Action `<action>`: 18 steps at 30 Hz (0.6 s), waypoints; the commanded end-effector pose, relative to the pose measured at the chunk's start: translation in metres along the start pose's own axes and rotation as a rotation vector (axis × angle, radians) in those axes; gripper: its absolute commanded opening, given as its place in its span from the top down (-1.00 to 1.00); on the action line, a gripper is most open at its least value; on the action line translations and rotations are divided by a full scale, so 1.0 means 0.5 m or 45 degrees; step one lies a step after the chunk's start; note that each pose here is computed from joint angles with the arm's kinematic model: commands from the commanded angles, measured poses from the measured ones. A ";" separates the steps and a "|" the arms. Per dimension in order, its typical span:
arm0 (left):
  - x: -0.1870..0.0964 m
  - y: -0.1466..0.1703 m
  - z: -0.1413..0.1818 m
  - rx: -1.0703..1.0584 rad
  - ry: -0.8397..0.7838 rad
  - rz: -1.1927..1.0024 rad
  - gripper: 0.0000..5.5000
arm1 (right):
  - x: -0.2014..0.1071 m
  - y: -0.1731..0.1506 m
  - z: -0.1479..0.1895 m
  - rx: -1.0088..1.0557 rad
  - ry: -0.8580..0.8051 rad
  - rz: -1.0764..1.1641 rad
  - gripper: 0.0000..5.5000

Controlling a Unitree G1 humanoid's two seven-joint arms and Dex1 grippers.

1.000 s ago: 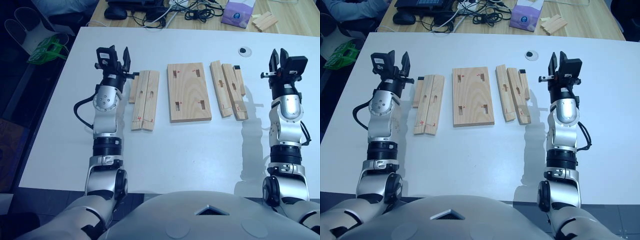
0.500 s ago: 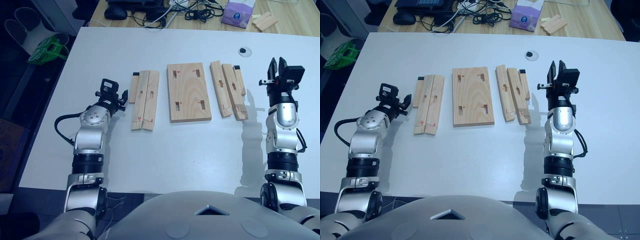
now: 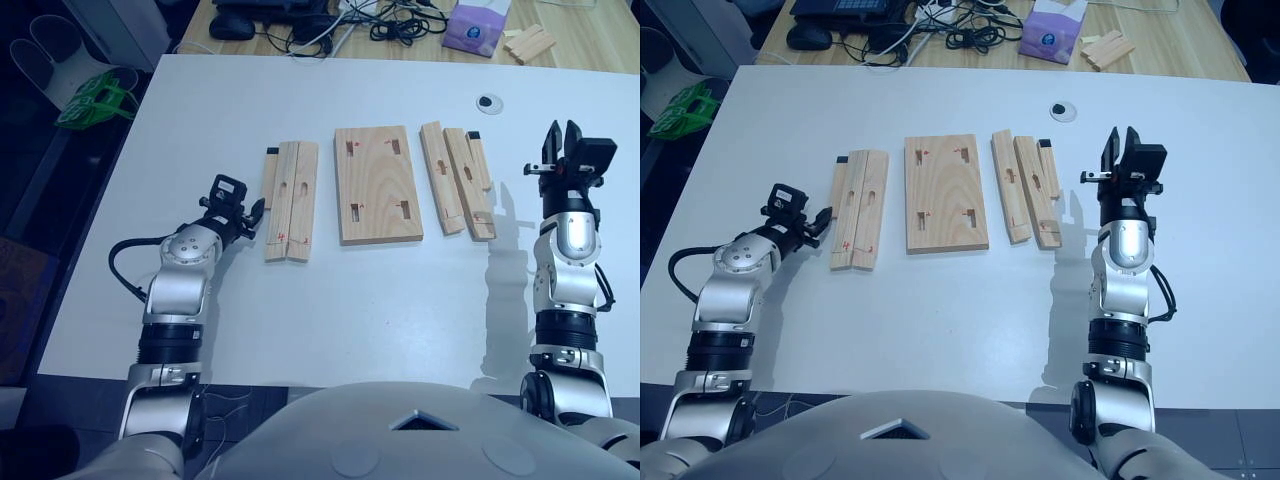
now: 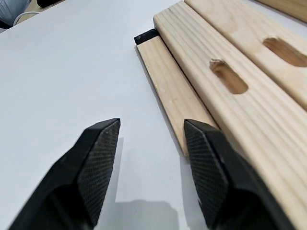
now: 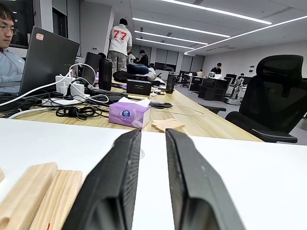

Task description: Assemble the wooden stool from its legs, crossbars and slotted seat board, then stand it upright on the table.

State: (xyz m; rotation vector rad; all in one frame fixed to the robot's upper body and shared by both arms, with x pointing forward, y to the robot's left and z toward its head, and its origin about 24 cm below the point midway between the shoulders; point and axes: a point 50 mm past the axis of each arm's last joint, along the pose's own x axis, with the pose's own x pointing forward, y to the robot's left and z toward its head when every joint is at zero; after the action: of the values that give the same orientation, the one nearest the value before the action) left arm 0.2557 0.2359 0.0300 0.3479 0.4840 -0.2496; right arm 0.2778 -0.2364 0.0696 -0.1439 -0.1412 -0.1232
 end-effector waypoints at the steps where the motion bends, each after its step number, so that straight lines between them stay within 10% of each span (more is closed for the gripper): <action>1: -0.009 0.006 -0.008 0.010 0.042 0.011 0.10 | -0.013 -0.003 -0.004 0.011 0.018 -0.028 0.65; 18: -0.037 0.041 -0.013 0.198 0.112 -0.008 0.10 | -0.025 -0.015 -0.006 0.010 0.027 -0.076 0.65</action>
State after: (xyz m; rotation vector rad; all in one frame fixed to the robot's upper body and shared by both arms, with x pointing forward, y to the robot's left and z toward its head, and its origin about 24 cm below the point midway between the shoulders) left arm 0.2477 0.2534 0.0383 0.4717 0.5158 -0.2603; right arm 0.2670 -0.2418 0.0647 -0.1333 -0.1228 -0.1734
